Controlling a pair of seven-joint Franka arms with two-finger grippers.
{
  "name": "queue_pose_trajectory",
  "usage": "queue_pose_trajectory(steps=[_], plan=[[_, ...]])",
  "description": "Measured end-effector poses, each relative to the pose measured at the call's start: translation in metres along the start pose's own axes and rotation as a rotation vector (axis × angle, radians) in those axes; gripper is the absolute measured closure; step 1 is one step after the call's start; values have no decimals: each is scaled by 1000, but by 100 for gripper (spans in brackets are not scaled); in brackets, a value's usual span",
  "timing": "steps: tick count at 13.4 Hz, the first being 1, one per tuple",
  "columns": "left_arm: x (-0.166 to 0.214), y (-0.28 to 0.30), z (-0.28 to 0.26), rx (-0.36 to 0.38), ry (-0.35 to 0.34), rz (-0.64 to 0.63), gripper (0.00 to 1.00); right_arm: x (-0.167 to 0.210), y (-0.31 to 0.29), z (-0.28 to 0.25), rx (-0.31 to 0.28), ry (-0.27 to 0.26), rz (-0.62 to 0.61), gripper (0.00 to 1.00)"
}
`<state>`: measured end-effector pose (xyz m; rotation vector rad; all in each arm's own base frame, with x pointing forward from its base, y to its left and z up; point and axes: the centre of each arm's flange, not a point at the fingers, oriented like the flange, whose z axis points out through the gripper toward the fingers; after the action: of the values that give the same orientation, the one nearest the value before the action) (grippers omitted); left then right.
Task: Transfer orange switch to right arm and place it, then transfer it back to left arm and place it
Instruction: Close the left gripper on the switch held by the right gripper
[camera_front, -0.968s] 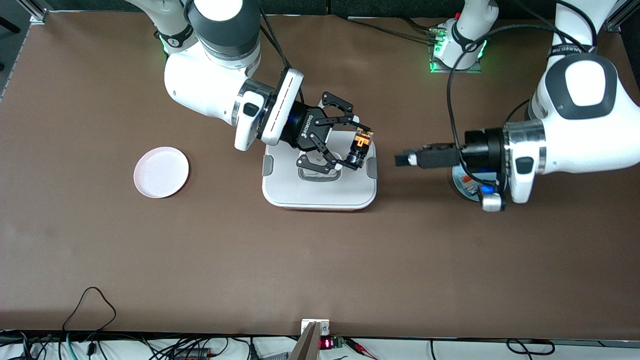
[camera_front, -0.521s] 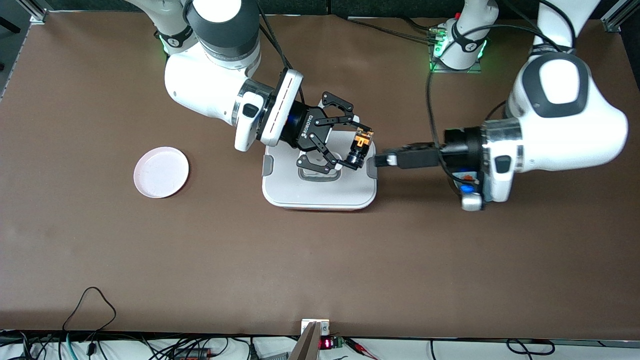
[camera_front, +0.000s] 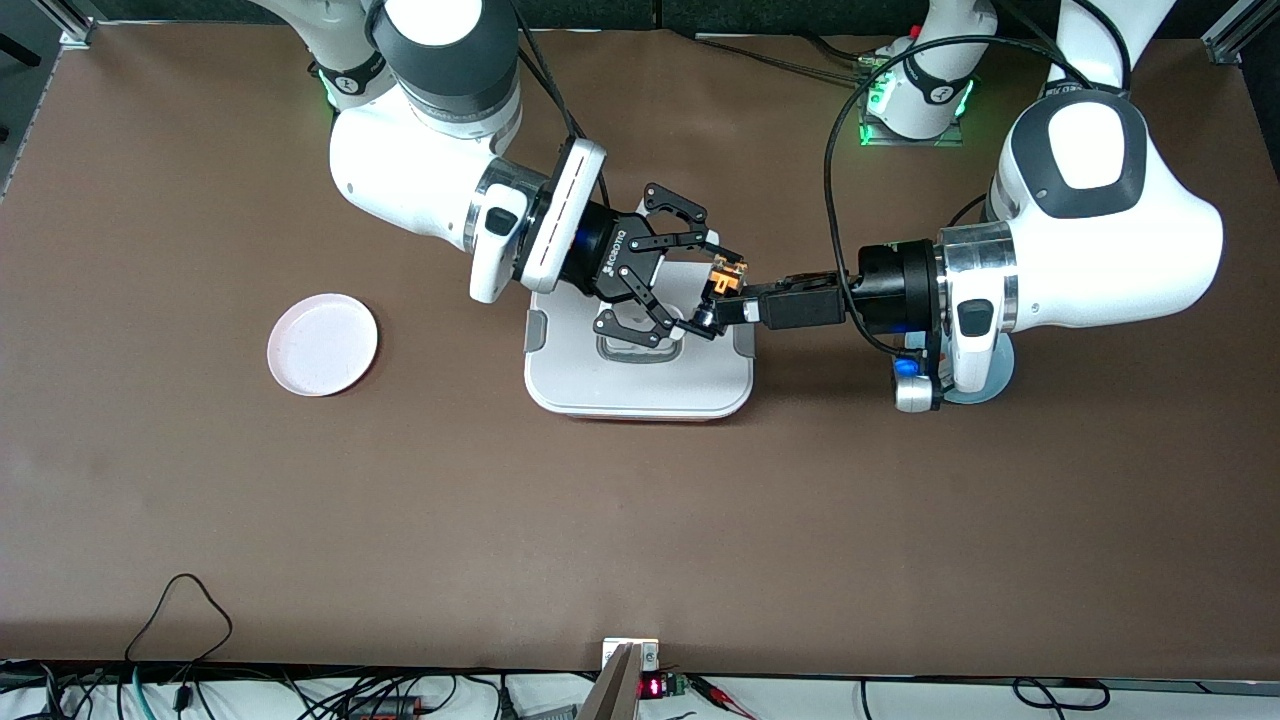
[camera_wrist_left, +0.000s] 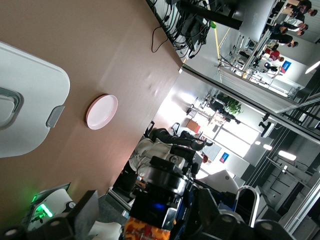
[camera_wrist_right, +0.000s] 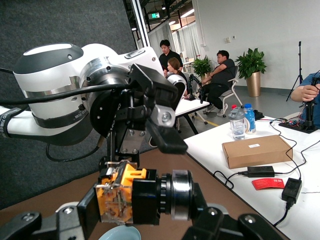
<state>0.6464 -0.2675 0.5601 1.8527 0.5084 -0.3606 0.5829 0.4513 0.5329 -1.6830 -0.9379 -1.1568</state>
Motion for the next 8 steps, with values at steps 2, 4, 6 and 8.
queue_pose_trajectory(steps=[2, 4, 6, 8], plan=[[-2, 5, -2, -9, 8, 7, 20, 0, 0, 0, 0, 0, 0, 28], [-4, 9, -3, -13, 10, 10, 27, 0, 0, 0, 0, 0, 0, 28], [-4, 9, -3, -12, 9, 9, 28, 0, 0, 0, 0, 0, 0, 28], [-4, 9, -2, -12, 9, 10, 27, 0, 0, 0, 0, 0, 0, 28]])
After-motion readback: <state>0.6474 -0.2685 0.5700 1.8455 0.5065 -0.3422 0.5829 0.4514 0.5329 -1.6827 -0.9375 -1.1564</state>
